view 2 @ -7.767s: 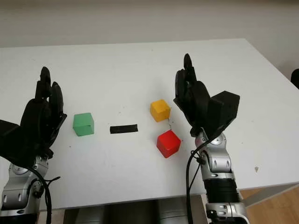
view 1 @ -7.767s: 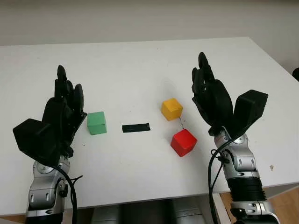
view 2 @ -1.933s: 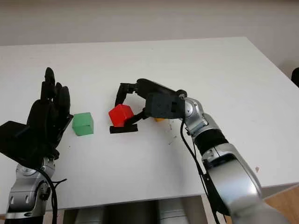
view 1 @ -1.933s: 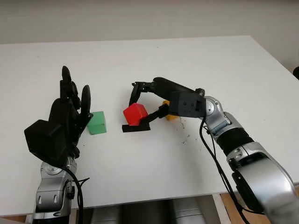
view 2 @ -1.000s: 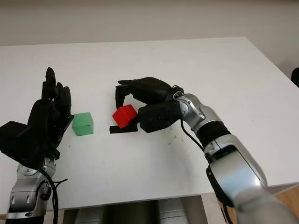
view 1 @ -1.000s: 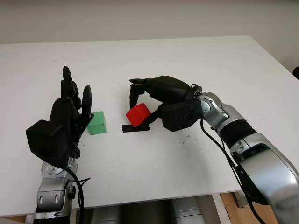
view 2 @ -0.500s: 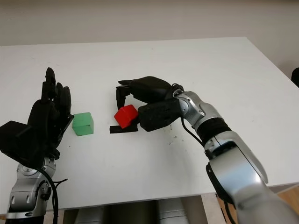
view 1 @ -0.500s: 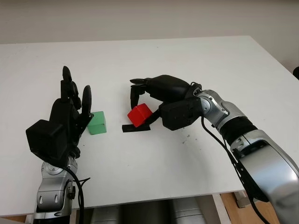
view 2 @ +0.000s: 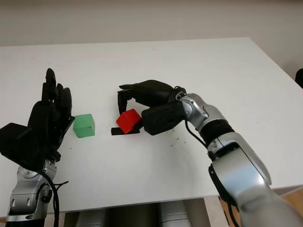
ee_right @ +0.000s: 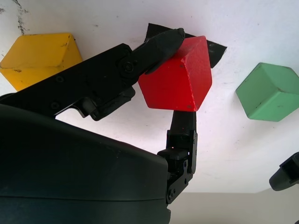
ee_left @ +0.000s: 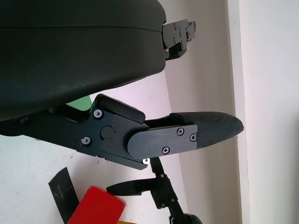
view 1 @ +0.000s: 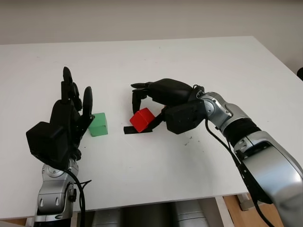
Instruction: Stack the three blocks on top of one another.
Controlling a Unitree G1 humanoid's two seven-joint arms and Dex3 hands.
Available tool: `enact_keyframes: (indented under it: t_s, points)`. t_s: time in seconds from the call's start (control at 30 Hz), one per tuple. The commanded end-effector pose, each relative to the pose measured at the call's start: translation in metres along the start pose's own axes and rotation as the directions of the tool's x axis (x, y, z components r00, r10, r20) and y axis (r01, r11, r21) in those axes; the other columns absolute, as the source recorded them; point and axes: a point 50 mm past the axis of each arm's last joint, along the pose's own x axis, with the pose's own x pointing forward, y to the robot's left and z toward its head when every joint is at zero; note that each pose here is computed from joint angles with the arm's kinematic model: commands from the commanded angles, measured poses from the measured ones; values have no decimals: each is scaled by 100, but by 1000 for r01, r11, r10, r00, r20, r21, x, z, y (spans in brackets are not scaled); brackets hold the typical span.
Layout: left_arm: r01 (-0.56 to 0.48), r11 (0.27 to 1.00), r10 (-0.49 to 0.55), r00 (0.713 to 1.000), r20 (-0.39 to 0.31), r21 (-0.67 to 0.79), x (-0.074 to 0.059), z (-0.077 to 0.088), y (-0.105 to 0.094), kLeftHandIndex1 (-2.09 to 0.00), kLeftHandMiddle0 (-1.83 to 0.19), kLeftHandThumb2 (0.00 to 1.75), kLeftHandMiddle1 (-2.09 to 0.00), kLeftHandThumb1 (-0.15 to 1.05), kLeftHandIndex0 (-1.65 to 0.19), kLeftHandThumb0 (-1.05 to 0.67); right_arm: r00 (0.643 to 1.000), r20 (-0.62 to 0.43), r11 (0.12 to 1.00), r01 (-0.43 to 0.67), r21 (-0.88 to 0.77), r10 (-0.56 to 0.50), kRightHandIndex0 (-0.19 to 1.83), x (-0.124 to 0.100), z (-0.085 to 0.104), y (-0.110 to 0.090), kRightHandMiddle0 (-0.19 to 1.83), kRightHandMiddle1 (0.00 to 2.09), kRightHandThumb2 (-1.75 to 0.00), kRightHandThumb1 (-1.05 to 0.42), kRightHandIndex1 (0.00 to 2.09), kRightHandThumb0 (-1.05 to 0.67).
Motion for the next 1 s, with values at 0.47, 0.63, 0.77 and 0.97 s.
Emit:
enact_keyframes:
  t_s: [0.47, 0.63, 0.77, 0.97]
  points:
    - [-1, 1000, 1, 1000, 20, -2, 3, 4, -5, 0, 19, 56, 0, 105, 19, -77, 999, -31, 999, -20, -27, 19, -3, 11, 3, 2, 11, 64, -6, -97, 2, -66]
    - [-6, 1000, 6, 1000, 27, -2, 5, 6, -8, 0, 19, 56, 0, 105, 19, -77, 999, -32, 998, -29, -51, 28, -17, 10, 2, 1, 1, 42, -6, -99, 1, -70]
    - [-7, 1000, 7, 1000, 21, 5, 5, 6, -9, 0, 19, 57, 0, 105, 19, -77, 999, -27, 999, -21, -50, 20, -19, 8, 2, 0, 0, 29, -5, -99, 0, -73]
    - [-11, 1000, 11, 1000, 11, 3, 3, 5, -9, 0, 19, 58, 0, 105, 19, -77, 1000, -27, 1000, -10, -4, 10, -19, 4, 0, -10, -3, 21, -5, -98, 0, -79]
